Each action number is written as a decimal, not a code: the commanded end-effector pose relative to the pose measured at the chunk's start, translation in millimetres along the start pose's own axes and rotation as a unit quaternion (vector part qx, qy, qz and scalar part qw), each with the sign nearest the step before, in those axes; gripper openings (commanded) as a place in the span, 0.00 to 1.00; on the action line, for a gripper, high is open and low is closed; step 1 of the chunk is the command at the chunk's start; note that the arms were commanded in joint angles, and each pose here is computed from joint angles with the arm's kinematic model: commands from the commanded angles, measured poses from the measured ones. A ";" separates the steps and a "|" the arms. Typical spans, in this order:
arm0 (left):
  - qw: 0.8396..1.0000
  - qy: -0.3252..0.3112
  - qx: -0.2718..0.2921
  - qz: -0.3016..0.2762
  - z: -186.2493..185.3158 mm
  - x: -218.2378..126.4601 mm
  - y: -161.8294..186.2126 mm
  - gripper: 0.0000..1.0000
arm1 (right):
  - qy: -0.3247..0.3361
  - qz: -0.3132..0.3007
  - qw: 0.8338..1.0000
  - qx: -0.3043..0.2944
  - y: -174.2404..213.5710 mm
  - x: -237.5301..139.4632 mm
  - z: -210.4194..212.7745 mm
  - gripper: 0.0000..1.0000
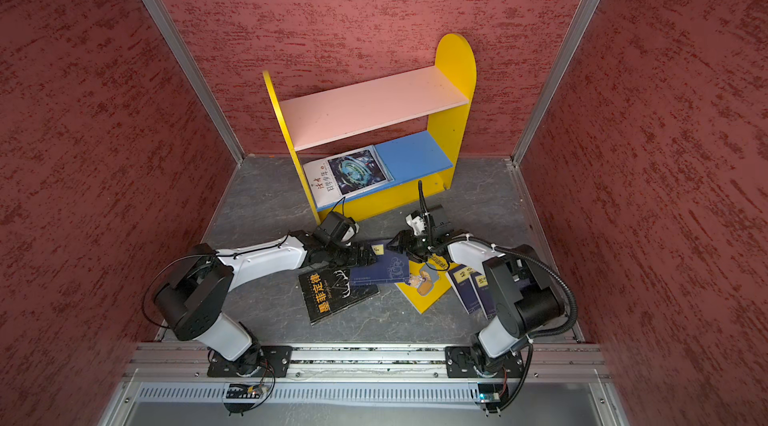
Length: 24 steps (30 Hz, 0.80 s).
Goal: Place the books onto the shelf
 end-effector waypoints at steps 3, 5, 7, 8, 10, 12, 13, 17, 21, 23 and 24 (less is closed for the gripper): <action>1.000 -0.003 -0.019 -0.002 11.9 -3.2 -2.6 1.00 | -0.034 -0.029 0.999 -0.006 -22.7 -3.6 23.4 0.40; 1.000 -0.004 -0.020 -0.009 12.1 -7.0 -8.0 0.99 | -0.028 -0.044 0.999 0.003 -31.0 -3.9 22.3 0.32; 1.000 -0.011 -0.021 -0.017 13.3 -11.8 -11.8 0.99 | -0.019 -0.064 0.998 0.008 -39.5 -8.6 20.5 0.28; 0.999 -0.013 -0.023 -0.023 14.6 -14.8 -14.2 0.99 | -0.012 -0.075 0.997 0.012 -44.2 -12.9 17.8 0.26; 0.999 -0.017 -0.030 -0.035 17.1 -21.4 -18.0 0.99 | -0.001 -0.093 0.996 0.014 -53.4 -25.1 12.4 0.21; 0.998 -0.019 -0.035 -0.049 19.5 -29.6 -21.1 0.99 | 0.016 -0.111 0.993 0.021 -61.9 -39.5 3.0 0.19; 0.997 -0.021 -0.038 -0.057 21.1 -34.2 -22.6 0.99 | 0.023 -0.121 0.992 0.024 -66.1 -47.7 -1.1 0.18; 0.995 -0.031 -0.046 -0.078 27.2 -52.6 -24.8 0.99 | 0.064 -0.165 0.984 0.036 -81.6 -84.1 -20.9 0.17; 0.993 -0.046 -0.056 -0.090 37.6 -66.4 -19.9 0.99 | 0.080 -0.204 0.974 0.053 -92.8 -118.2 -37.7 0.16; 0.992 -0.053 -0.064 -0.093 44.1 -71.6 -16.2 0.99 | 0.088 -0.229 0.968 0.058 -97.0 -137.2 -42.3 0.16; 0.992 -0.056 -0.068 -0.094 47.5 -74.0 -13.9 0.99 | 0.094 -0.238 0.965 0.065 -98.3 -145.2 -47.7 0.16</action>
Point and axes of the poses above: each gripper's point midway between its finger pads, its own x axis out along the fingers, its own z axis along the line the jaws close on, y = z × x, the point moved 2 cm from there along -x, back along the fingers, and after that the axes turned 7 degrees about x, right-handed, at the moved point
